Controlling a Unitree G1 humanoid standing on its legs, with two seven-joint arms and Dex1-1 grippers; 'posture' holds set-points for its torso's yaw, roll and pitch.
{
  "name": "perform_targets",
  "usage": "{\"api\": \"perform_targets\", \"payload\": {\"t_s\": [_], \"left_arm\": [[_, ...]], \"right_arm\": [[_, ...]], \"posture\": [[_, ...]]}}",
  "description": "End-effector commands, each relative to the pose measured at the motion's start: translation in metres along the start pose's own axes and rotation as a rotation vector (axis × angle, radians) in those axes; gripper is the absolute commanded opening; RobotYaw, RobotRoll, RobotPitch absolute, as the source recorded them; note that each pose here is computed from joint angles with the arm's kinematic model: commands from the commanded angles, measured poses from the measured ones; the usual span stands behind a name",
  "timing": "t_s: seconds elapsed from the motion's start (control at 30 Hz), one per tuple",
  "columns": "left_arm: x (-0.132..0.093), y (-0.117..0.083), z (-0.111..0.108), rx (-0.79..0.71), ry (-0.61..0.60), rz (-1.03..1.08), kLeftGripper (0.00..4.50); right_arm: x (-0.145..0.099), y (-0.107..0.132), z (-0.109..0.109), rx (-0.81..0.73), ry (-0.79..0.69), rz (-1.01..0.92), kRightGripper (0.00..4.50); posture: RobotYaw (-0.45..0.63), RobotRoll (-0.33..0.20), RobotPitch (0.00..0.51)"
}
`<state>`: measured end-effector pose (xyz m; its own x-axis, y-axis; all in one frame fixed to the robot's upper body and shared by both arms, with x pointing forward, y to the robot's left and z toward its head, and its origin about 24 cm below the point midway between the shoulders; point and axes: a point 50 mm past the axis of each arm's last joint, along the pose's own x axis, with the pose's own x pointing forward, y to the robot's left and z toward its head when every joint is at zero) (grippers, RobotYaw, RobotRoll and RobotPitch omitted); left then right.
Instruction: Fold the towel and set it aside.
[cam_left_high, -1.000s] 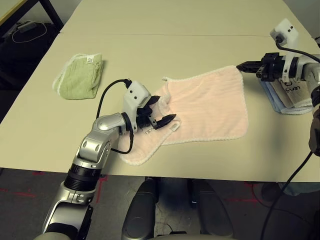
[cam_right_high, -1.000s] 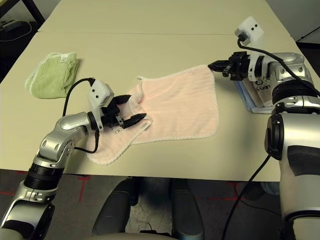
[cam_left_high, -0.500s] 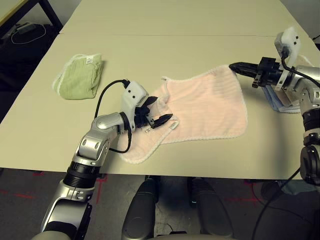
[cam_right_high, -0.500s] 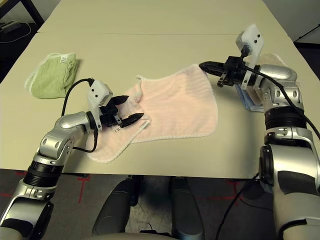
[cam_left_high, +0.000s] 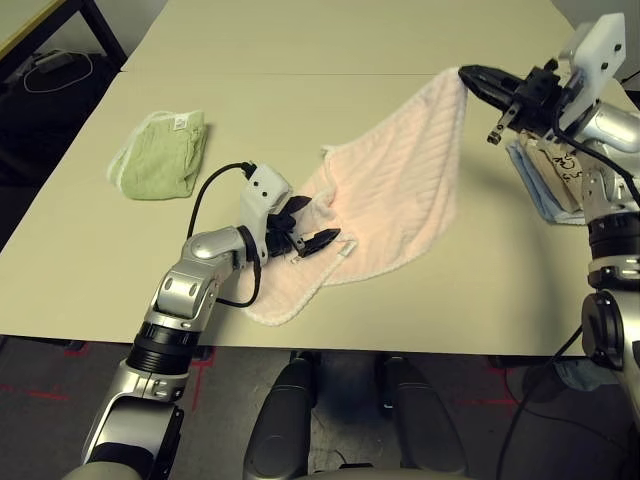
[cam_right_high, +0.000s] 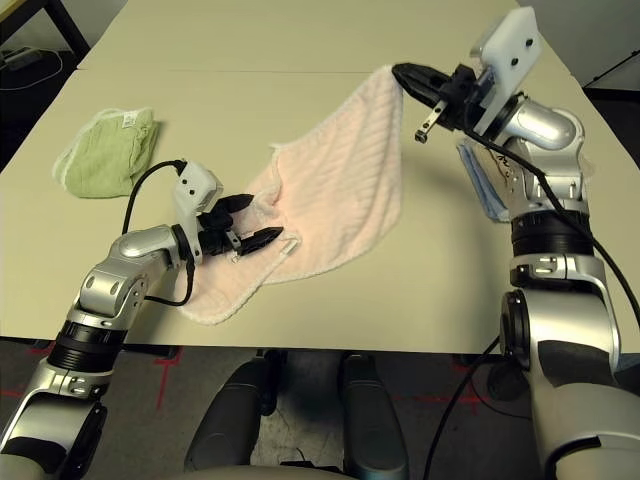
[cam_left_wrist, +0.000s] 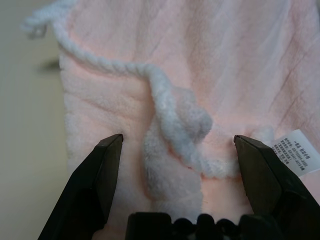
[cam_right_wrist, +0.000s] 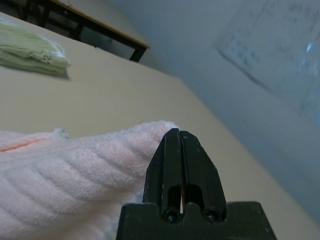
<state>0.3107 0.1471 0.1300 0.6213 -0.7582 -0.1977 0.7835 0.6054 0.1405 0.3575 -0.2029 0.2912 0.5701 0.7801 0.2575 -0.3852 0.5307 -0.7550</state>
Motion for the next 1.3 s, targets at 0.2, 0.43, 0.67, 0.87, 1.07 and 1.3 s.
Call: {"api": "perform_targets", "payload": {"t_s": [0.2,0.43,0.67,0.87,1.07,1.3], "left_arm": [[0.009,0.002,0.007,-0.06,-0.046,0.011,4.5],[0.01,0.008,0.023,-0.064,-0.082,0.008,4.5],[0.01,0.012,0.028,-0.053,-0.087,0.004,4.5],[0.011,0.008,0.013,-0.078,-0.054,0.014,4.5],[0.012,0.007,0.014,-0.086,-0.06,0.02,4.5],[0.013,0.009,0.016,-0.085,-0.067,0.024,4.5]], "right_arm": [[0.014,-0.013,0.021,-0.198,-0.103,-0.059,0.03],[0.021,-0.019,0.025,-0.187,-0.138,-0.167,0.03],[0.037,-0.021,0.041,-0.236,-0.216,-0.182,0.03],[0.046,-0.024,0.05,-0.235,-0.259,-0.184,0.03],[0.048,-0.027,0.046,-0.003,-0.307,-0.248,0.03],[0.048,-0.039,0.058,0.02,-0.355,-0.312,0.03]], "posture": [[0.01,0.0,0.121],[0.02,0.0,0.114],[0.03,0.0,0.103],[0.03,0.0,0.104],[0.04,0.0,0.103],[0.04,0.0,0.1]]}}
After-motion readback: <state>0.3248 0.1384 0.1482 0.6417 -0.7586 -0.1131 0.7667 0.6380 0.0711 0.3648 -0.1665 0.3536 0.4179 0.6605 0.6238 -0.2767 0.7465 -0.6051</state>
